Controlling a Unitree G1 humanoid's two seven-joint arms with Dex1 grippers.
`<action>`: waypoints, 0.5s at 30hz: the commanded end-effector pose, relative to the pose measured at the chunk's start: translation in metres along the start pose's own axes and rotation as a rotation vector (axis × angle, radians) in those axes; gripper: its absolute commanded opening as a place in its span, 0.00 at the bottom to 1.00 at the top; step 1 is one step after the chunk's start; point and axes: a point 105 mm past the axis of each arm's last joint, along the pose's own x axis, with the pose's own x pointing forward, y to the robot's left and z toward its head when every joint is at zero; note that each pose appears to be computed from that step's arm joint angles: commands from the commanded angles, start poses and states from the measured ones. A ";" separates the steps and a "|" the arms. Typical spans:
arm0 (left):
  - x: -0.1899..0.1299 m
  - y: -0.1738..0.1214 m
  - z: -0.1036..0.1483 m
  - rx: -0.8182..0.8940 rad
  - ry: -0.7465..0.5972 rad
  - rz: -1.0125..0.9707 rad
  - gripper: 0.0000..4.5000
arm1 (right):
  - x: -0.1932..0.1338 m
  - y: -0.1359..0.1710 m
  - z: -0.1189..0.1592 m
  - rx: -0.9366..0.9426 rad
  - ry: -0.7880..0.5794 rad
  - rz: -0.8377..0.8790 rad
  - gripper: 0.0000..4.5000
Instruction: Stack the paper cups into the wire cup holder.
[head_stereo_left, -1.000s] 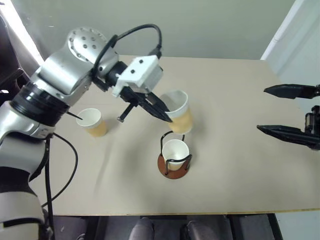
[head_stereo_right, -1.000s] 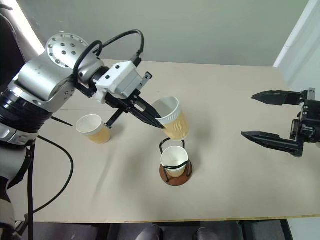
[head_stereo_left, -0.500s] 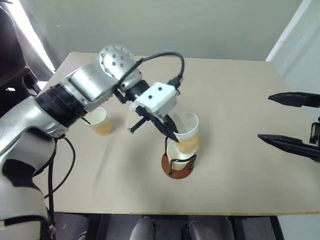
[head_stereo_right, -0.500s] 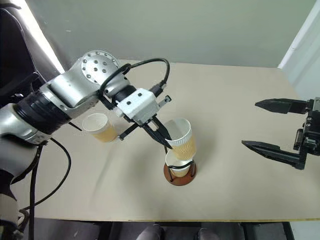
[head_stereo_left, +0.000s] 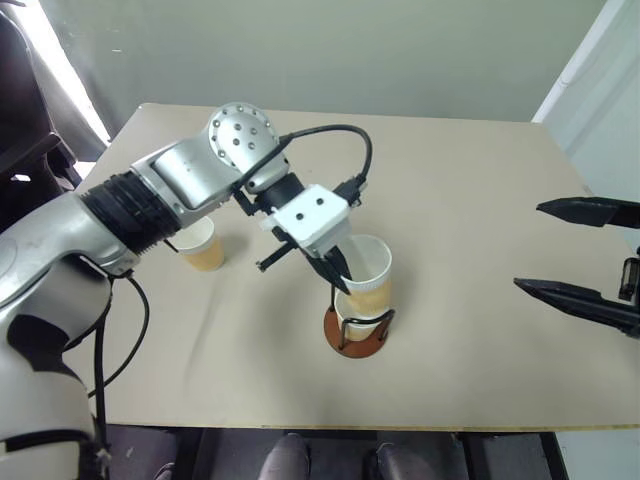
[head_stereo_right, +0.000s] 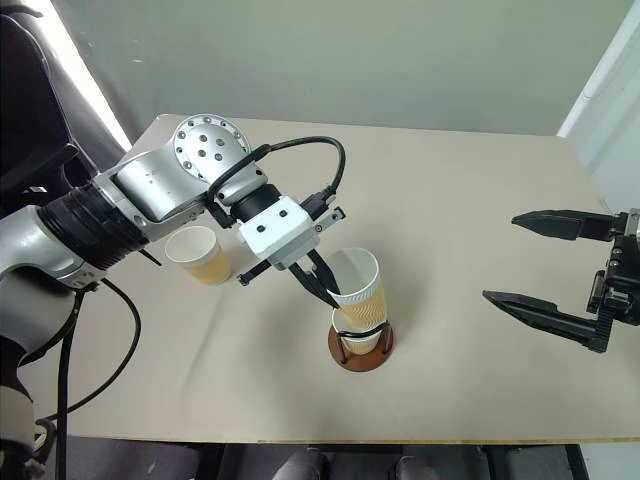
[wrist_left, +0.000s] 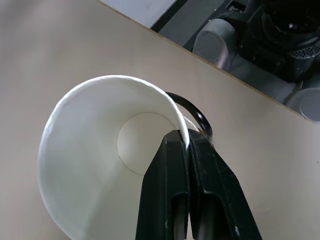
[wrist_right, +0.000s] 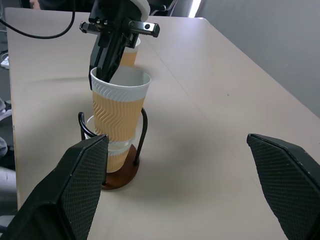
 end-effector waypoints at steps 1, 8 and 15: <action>-0.004 0.000 0.005 0.033 0.013 -0.031 0.05 | -0.007 -0.002 0.012 -0.054 -0.013 -0.039 1.00; -0.003 0.004 0.005 0.064 0.030 -0.025 0.54 | -0.007 -0.004 0.012 -0.059 -0.008 -0.053 1.00; -0.024 0.016 0.006 0.042 0.000 0.114 0.99 | -0.006 -0.008 0.009 -0.060 -0.010 -0.052 1.00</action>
